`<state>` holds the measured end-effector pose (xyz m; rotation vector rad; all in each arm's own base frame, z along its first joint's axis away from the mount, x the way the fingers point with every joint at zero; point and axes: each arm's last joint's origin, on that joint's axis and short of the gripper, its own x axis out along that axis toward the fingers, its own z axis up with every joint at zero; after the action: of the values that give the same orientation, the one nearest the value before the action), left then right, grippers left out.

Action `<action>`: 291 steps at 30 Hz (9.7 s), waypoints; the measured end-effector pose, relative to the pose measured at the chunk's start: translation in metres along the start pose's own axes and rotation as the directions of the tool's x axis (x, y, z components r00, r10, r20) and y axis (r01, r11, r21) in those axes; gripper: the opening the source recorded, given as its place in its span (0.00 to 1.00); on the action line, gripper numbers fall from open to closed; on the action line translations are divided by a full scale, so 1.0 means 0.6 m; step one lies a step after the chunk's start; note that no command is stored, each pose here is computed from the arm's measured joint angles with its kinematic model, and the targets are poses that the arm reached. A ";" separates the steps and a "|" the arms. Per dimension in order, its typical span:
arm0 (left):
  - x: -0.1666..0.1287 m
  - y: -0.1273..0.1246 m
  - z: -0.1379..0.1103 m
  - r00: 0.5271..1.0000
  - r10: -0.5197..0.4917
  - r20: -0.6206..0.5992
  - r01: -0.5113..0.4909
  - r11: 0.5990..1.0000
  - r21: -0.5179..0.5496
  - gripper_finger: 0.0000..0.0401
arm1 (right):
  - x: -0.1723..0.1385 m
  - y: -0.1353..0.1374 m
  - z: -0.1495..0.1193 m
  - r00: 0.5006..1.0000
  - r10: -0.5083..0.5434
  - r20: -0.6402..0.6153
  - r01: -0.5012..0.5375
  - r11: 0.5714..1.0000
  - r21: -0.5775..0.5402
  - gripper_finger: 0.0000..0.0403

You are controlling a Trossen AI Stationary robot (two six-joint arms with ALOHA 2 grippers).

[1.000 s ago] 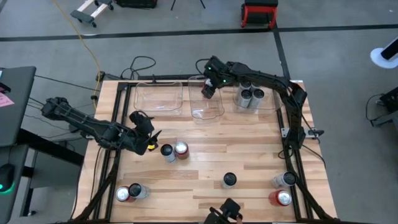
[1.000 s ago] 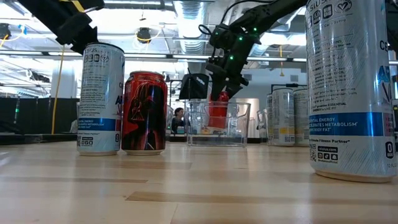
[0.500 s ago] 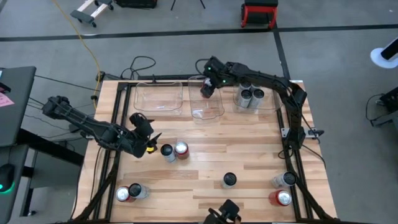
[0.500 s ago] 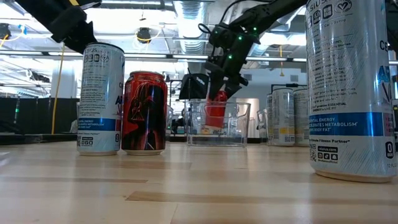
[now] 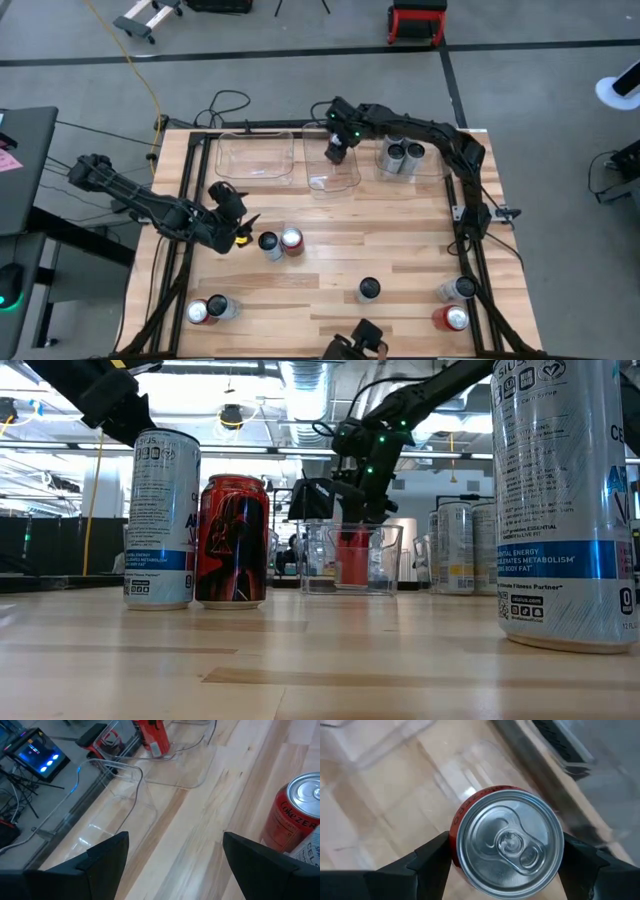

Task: Sort soda cans
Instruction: Put the red-black soda can into the middle transparent bin

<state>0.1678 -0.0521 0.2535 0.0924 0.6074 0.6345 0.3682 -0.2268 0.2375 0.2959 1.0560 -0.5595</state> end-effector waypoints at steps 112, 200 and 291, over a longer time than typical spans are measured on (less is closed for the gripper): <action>0.008 0.005 -0.008 0.986 -0.097 -0.136 0.080 0.989 -0.126 0.80 | -0.136 0.447 -0.130 0.863 0.490 0.121 -0.220 0.581 -0.784 0.99; -0.003 -0.005 -0.013 0.983 -0.133 -0.126 0.117 0.986 -0.121 0.80 | -0.021 0.438 -0.117 0.892 0.443 0.091 -0.357 0.814 -0.459 0.99; 0.003 0.003 -0.008 0.996 -0.041 -0.079 0.030 0.991 -0.133 0.80 | 0.021 0.052 0.023 0.955 0.173 0.243 -0.130 0.974 -0.186 0.77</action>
<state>0.1655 -0.0499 0.2489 -0.0682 0.6423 0.6448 0.4005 -0.2115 0.2318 0.1486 0.8140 -0.3557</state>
